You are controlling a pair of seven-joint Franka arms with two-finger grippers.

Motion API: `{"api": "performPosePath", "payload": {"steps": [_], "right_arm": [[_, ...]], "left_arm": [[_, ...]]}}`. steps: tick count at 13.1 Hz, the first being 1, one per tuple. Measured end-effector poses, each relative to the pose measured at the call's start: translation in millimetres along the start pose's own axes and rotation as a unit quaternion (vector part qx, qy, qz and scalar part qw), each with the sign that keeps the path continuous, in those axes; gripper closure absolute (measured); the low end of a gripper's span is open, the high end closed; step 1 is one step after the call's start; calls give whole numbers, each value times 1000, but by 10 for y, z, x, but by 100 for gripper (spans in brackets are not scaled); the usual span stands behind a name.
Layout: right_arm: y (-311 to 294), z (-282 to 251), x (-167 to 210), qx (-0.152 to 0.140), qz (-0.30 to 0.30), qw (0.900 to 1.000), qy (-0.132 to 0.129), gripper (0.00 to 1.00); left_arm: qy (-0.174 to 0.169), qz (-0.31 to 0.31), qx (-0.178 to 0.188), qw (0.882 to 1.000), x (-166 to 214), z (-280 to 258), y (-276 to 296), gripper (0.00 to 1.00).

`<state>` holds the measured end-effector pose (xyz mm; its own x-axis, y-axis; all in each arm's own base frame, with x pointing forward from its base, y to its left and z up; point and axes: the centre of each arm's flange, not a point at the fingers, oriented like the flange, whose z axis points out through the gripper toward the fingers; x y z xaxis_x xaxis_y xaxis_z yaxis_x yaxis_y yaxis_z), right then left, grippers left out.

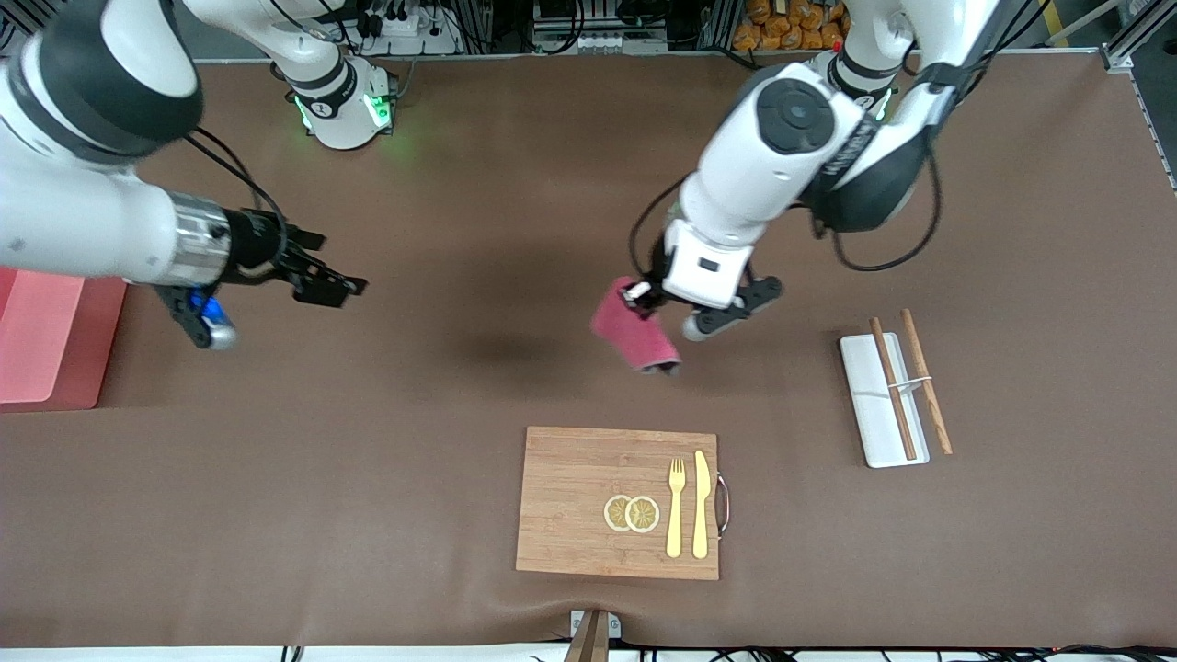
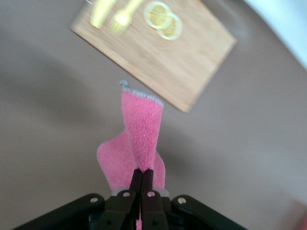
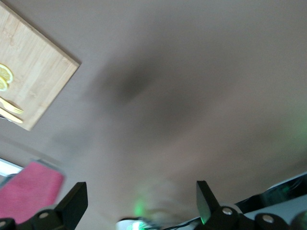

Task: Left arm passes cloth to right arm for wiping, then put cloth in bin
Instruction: 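Lift the cloth with the left gripper while the right gripper approaches, then grasp the cloth with the right gripper and release the left gripper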

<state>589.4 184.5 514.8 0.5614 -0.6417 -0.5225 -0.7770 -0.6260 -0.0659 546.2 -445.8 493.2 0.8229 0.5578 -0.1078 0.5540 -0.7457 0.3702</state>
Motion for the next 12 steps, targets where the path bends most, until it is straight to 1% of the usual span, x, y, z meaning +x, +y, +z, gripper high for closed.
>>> {"api": "performPosePath", "payload": {"steps": [2, 3, 4, 5, 7, 9, 10, 11, 12], "right_arm": [[-308, 403, -121, 14, 54, 998, -20, 0], [-433, 584, -153, 23, 81, 996, -39, 0], [-519, 725, -126, 32, 101, 993, -57, 0], [-564, 819, -38, 38, 117, 990, -67, 0], [-597, 907, 185, 53, 139, 986, -77, 0], [-609, 952, 342, 64, 153, 983, -80, 0], [-620, 972, 384, 69, 157, 982, -80, 4], [-636, 989, 390, 73, 159, 981, -84, 6], [-651, 1006, 375, 76, 160, 980, -91, 17]], "left_arm": [[-10, -51, -68, 996, -317, 154, 261, 98], [-18, -77, -102, 992, -467, 247, 358, 98], [-28, -101, -131, 986, -604, 341, 437, 98], [-38, -119, -148, 981, -701, 426, 492, 98], [-53, -147, -162, 974, -774, 539, 575, 98], [-63, -180, -174, 966, -763, 579, 626, 98], [-65, -190, -178, 963, -753, 586, 638, 98], [-66, -193, -179, 962, -747, 592, 642, 98], [-66, -196, -180, 962, -744, 597, 642, 98]]}}
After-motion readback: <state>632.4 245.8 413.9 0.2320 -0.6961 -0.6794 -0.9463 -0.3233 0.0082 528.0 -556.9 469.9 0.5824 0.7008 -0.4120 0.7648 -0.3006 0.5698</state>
